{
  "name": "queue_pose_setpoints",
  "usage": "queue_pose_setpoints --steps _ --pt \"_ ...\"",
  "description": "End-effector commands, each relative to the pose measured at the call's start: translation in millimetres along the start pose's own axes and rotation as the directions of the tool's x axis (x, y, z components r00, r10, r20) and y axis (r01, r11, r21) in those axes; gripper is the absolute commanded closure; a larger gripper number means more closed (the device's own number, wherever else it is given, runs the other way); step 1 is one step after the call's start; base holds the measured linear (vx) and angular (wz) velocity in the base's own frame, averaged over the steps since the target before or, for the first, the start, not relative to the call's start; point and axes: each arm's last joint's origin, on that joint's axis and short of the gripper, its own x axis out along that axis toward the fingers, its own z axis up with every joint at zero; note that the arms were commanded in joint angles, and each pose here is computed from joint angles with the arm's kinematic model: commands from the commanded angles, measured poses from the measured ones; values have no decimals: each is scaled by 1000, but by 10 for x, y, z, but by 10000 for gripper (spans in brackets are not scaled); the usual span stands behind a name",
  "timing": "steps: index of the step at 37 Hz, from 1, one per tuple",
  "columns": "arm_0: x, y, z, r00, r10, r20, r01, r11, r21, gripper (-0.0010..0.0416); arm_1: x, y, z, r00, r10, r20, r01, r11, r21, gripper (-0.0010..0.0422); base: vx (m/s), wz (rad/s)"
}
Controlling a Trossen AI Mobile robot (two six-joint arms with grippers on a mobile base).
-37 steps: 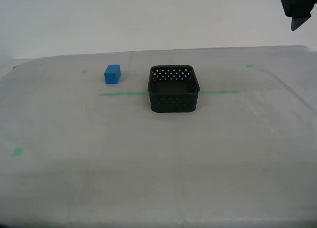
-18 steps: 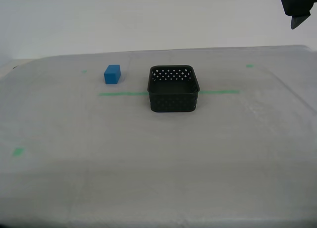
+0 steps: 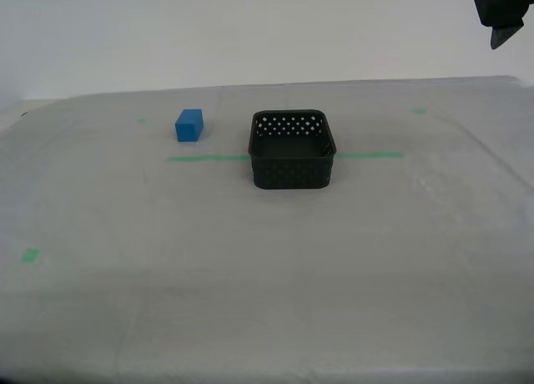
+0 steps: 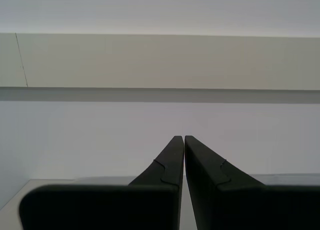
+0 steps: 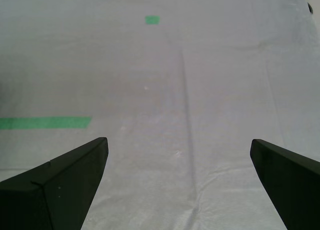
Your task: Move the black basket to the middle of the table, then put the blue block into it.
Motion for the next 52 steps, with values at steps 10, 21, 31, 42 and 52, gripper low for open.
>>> queue_pose_setpoints --steps 10,21,31,42,52 --pt "-1 0 1 1000 -3 1 3 1000 -1 7 1 -1 11 1000 0 7 0 1000 2 412 0 0" --pt "-1 1 1 1000 -3 1 3 1000 -1 7 2 -1 12 1000 0 8 0 1000 -23 412 0 0" --pt "-1 0 1 1000 -3 1 3 1000 -1 7 21 4 88 999 17 31 -16 1000 -23 412 0 0" --pt "-1 0 1 1000 -3 1 3 1000 -1 7 56 7 151 999 36 -12 -37 999 -26 412 0 0" --pt "-1 1 1 1000 -3 1 3 1000 -1 7 123 -10 341 986 24 -163 -28 999 -22 412 0 0"
